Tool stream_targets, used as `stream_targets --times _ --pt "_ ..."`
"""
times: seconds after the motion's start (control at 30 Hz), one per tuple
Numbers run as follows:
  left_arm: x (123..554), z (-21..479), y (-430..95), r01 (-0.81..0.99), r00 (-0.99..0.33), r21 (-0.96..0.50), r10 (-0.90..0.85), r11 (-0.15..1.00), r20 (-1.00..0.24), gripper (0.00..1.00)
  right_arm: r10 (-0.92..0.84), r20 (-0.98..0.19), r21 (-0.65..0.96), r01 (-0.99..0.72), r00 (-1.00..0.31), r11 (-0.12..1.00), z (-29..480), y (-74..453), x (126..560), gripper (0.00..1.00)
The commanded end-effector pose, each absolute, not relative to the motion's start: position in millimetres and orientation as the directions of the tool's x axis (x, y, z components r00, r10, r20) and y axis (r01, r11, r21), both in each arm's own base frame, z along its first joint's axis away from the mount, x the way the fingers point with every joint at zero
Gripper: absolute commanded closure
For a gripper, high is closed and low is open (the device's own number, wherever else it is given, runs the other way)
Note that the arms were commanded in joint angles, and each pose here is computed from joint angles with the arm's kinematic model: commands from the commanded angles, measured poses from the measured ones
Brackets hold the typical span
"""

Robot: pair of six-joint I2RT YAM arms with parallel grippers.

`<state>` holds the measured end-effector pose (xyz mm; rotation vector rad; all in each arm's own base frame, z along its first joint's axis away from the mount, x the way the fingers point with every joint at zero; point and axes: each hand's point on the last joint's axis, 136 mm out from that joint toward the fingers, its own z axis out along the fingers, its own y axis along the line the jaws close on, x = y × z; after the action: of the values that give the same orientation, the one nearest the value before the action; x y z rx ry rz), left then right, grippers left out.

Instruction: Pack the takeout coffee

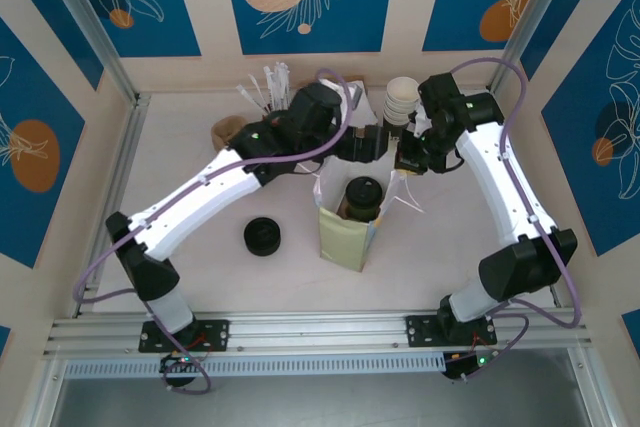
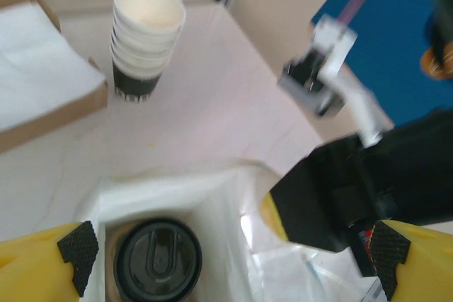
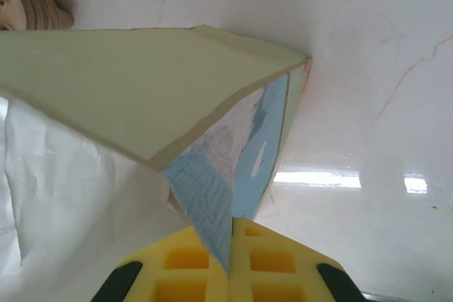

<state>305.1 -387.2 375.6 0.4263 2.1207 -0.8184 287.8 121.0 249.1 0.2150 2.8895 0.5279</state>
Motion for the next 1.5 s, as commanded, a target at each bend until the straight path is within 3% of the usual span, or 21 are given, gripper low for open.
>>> stream_targets --times 0.0,0.27,0.9,1.13,1.47 --pt "309 413 -353 0.514 -0.565 -0.385 -0.036 0.767 -0.825 0.01 0.161 -0.233 0.433 0.047 -0.959 0.900 262 128 284 1.00" --pt "333 401 -295 0.357 -0.581 -0.338 -0.076 0.871 -0.811 0.01 0.138 -0.277 0.512 -0.025 -0.951 0.858 261 139 277 1.00" --pt "355 362 -204 0.147 -0.639 -0.294 -0.137 0.944 -0.757 0.01 0.047 -0.437 0.655 -0.281 -0.898 0.702 293 166 262 1.00" --pt "360 354 -192 0.123 -0.654 -0.295 -0.146 0.948 -0.742 0.01 0.011 -0.465 0.692 -0.355 -0.885 0.629 299 175 258 1.00" --pt "374 344 -193 0.106 -0.673 -0.303 -0.156 0.947 -0.723 0.01 0.006 -0.455 0.708 -0.357 -0.891 0.610 292 174 268 1.00"
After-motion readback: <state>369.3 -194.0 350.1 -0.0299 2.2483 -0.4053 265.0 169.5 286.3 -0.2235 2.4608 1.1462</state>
